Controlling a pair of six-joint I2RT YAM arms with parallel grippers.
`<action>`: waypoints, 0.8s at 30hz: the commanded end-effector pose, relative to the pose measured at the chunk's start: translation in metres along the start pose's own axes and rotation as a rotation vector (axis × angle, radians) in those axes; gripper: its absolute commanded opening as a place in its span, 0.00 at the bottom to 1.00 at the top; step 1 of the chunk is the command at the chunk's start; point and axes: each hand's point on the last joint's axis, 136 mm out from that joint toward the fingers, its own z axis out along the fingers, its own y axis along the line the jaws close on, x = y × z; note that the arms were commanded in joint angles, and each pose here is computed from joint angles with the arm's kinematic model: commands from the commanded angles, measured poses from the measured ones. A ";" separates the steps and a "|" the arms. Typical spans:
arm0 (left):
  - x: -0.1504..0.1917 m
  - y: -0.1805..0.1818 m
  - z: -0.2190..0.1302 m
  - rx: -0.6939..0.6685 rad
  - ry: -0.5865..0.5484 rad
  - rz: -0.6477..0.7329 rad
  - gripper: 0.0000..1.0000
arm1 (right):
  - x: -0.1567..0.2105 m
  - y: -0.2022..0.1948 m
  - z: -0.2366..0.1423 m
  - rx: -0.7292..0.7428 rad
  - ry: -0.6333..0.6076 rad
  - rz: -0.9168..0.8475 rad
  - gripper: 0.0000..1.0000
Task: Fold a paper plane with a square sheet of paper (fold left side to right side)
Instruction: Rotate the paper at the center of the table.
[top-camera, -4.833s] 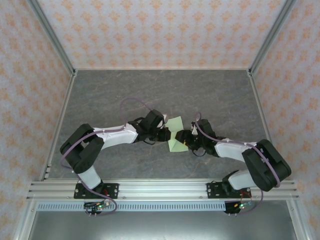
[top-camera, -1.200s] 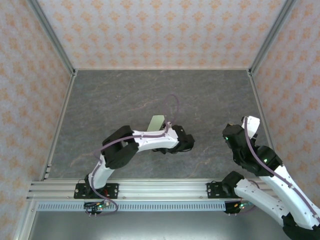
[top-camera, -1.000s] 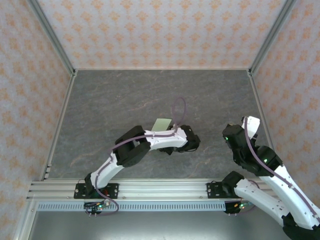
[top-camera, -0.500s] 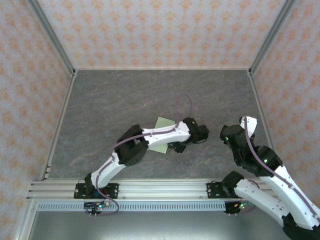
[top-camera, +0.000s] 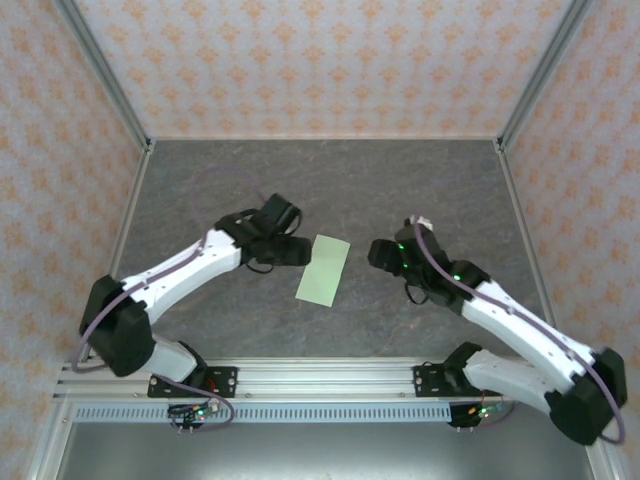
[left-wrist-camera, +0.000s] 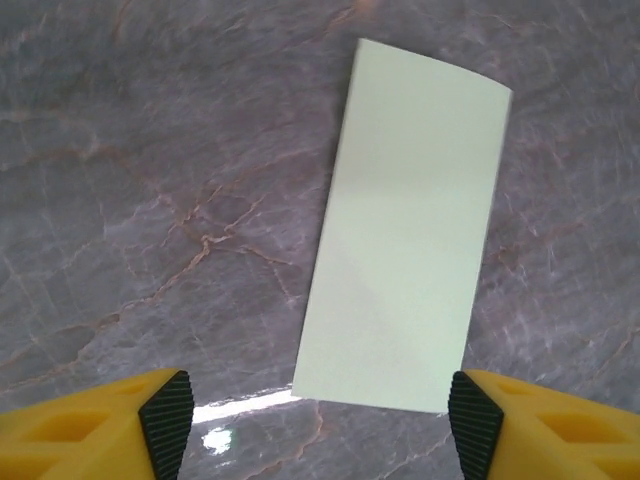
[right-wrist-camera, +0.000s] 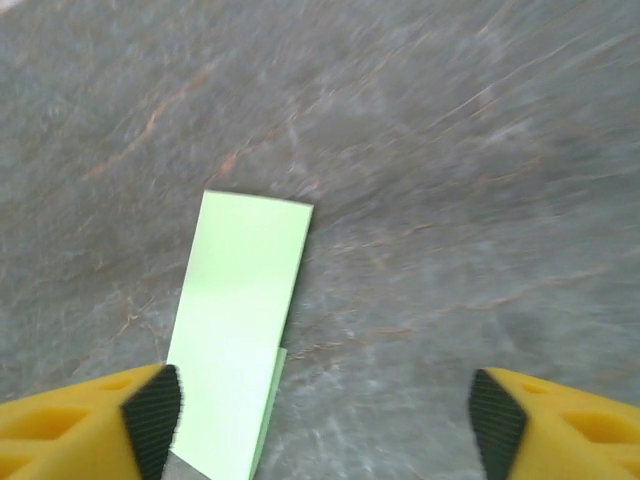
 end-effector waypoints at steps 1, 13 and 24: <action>-0.015 -0.020 0.008 0.255 -0.064 -0.100 0.73 | -0.015 0.042 0.031 -0.129 -0.014 0.075 0.87; 0.003 0.001 0.025 0.274 -0.034 -0.168 0.74 | 0.007 0.043 0.124 0.103 0.148 0.060 0.94; 0.008 0.013 0.007 0.226 -0.065 -0.152 0.74 | 0.026 0.038 0.151 0.284 0.165 0.014 1.00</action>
